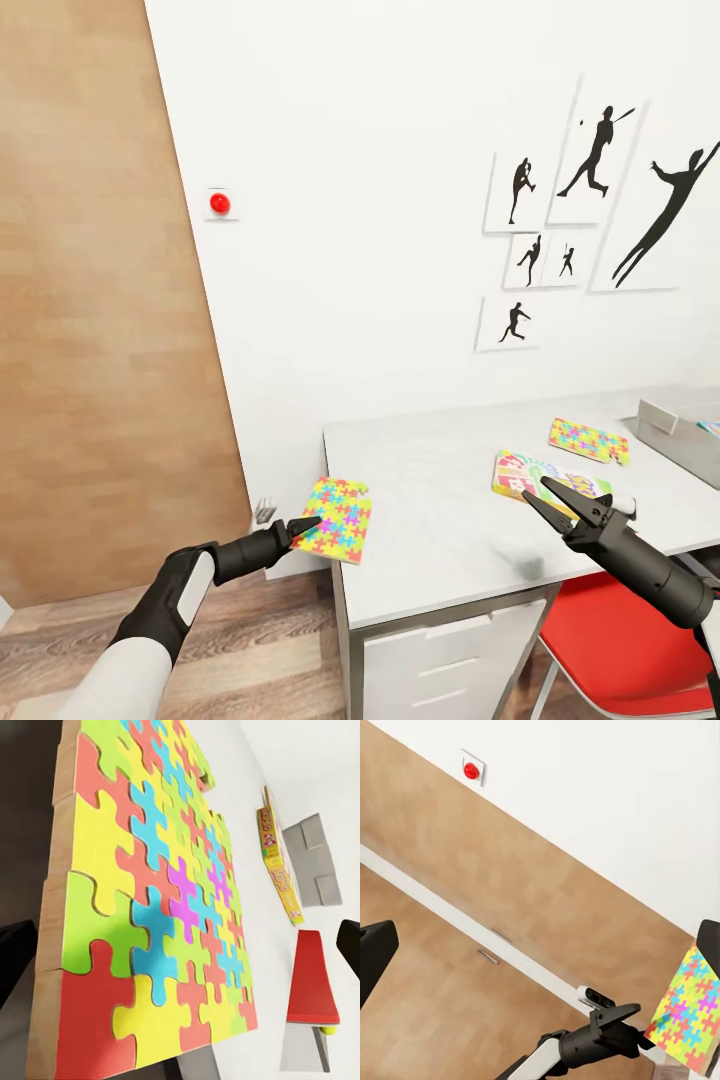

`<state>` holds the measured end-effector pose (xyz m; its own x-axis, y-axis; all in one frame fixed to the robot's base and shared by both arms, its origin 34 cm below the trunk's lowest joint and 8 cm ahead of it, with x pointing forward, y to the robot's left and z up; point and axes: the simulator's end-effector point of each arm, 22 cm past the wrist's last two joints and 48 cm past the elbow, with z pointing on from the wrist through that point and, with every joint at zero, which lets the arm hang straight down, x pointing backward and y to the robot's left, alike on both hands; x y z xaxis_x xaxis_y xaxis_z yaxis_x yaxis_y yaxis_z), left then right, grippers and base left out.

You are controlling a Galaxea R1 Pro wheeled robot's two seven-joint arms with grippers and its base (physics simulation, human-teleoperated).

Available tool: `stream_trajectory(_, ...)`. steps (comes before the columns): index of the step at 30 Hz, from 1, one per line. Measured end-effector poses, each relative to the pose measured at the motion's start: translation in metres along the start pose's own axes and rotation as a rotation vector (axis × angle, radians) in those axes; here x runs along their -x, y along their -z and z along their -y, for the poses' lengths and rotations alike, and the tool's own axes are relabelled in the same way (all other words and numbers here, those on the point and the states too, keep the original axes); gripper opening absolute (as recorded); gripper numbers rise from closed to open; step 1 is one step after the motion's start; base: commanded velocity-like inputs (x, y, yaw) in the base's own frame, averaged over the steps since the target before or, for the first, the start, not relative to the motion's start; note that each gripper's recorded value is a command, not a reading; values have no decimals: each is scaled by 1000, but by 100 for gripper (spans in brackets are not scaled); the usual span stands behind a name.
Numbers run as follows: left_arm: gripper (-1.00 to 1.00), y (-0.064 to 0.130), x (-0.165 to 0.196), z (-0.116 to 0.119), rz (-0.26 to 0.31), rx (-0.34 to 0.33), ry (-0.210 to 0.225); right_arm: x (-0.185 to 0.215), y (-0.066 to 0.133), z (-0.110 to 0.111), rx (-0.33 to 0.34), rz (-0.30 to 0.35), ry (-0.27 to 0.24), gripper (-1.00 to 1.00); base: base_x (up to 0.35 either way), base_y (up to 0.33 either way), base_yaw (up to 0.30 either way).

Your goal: Put all the toys in the child's room - the three board games (two on the bed and one on the table), the two jigsaw puzzles on the table, and the tennis ball on the table - inside the toy box on the table in the child's room.

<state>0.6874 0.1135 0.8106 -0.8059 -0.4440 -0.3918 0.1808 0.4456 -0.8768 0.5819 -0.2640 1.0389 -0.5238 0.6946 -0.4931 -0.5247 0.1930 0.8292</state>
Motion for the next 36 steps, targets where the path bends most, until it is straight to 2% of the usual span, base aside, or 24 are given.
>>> stream_trajectory(1, 100, 0, 0, 0, 1, 0, 0, 0, 0, 0, -1, 0, 0, 100, 0, 0, 0)
stream_trajectory(2, -100, 0, 0, 0, 1, 0, 0, 0, 0, 0, -1, 0, 1, 100, 0, 0, 0)
stream_trajectory(13, -100, 0, 0, 3, 1, -12, 22, 0, 0, 1, -3, -1, 0, 100, 0, 0, 0)
stream_trajectory(14, -100, 0, 0, 1, -1, -4, 10, 0, 0, 1, -3, -1, 0, 100, 0, 0, 0)
stream_trajectory(18, -100, 0, 0, 1, -1, -3, 8, 0, 0, 1, -3, -1, 0, 100, 0, 0, 0)
stream_trajectory(29, -100, 5, 4, 16, -12, 0, 13, 9, -5, -14, -3, -1, 0, 100, 0, 0, 0)
stream_trajectory(34, -100, 10, 3, 27, -58, -3, 64, 13, -6, -20, -4, 0, 0, 100, 0, 0, 0)
stream_trajectory(36, -100, 16, 10, 37, -69, -8, 72, 14, -7, -23, -4, 0, 1, 100, 0, 0, 0)
